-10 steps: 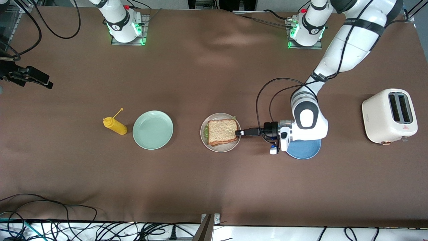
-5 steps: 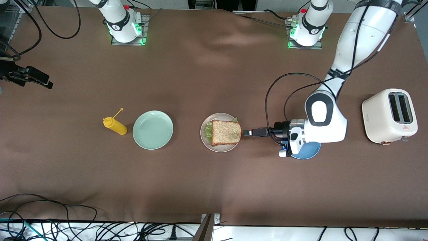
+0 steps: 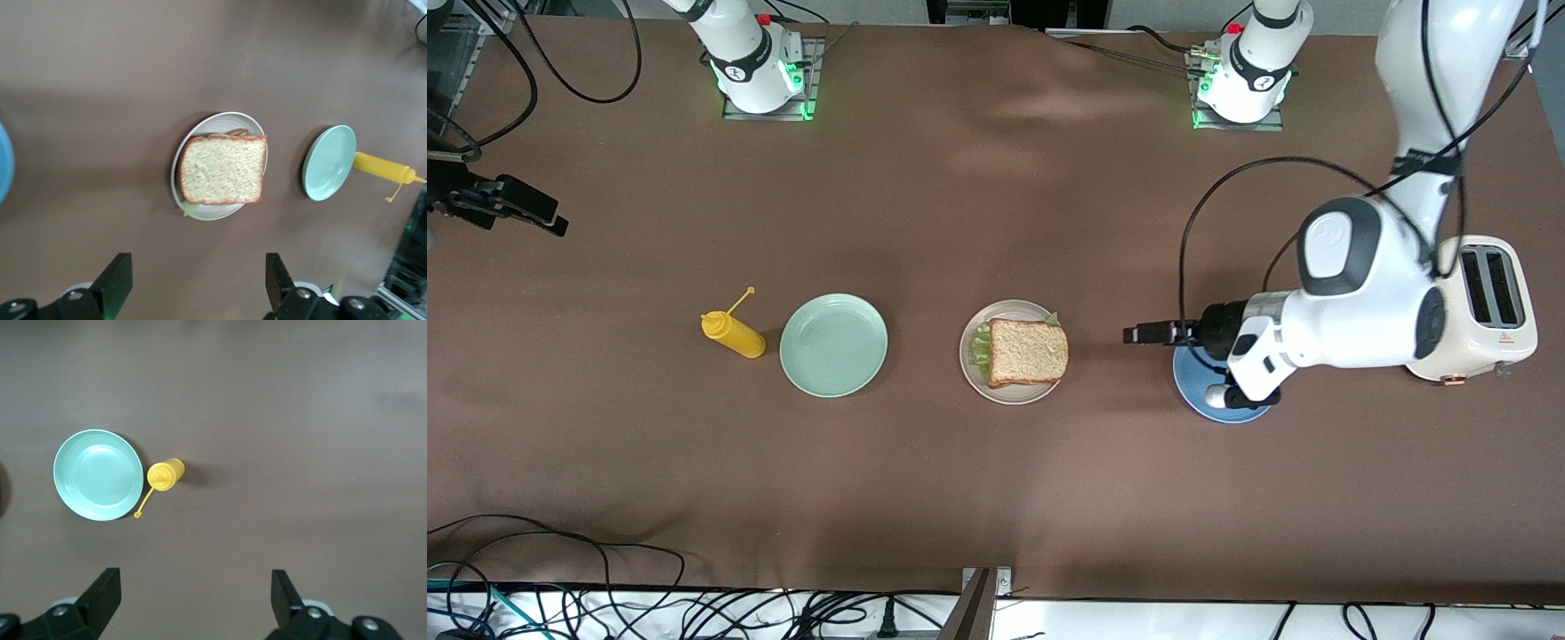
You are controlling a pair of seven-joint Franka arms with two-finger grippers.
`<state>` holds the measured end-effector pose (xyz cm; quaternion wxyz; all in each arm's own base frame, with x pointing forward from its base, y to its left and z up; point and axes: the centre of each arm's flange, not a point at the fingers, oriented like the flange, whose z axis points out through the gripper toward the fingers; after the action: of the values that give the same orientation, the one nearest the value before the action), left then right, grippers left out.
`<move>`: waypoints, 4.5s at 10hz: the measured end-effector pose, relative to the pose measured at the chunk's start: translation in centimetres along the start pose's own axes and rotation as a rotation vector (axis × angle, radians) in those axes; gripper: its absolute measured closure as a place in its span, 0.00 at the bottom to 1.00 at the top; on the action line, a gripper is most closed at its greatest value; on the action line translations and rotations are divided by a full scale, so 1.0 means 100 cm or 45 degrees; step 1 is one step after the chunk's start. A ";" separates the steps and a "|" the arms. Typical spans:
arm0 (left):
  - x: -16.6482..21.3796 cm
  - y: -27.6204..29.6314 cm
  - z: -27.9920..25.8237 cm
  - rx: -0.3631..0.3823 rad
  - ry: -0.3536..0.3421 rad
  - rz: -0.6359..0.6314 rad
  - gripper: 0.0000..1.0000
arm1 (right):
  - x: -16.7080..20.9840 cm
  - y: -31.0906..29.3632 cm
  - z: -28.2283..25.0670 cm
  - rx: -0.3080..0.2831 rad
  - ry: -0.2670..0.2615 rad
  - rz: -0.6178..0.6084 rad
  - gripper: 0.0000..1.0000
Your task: Make sandwich on beige plate with both arms
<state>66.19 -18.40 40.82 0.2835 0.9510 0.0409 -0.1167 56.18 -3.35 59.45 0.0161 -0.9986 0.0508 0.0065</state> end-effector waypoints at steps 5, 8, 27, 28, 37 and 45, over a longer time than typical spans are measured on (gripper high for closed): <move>-0.040 -0.023 -0.125 0.323 0.053 0.020 0.04 | -0.001 -0.002 0.001 -0.001 -0.013 -0.005 0.00; -0.068 -0.023 -0.166 0.438 0.085 0.079 0.03 | -0.001 -0.002 0.001 -0.001 -0.013 -0.005 0.00; -0.170 -0.027 -0.262 0.563 0.101 0.108 0.00 | -0.001 -0.003 -0.009 0.000 0.012 -0.010 0.00; -0.171 -0.028 -0.262 0.563 0.095 0.104 0.00 | -0.001 -0.003 -0.009 0.000 0.013 -0.011 0.00; -0.178 -0.031 -0.264 0.565 0.080 0.078 0.00 | -0.002 -0.004 -0.008 0.000 0.001 -0.016 0.00; -0.170 -0.022 -0.245 0.723 0.105 0.029 0.00 | -0.015 0.006 -0.022 0.000 -0.067 0.006 0.00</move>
<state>54.25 -3.25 63.71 0.0054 0.9966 0.0073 -0.0814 54.70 -3.84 61.67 0.0173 -0.9979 0.0528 0.0328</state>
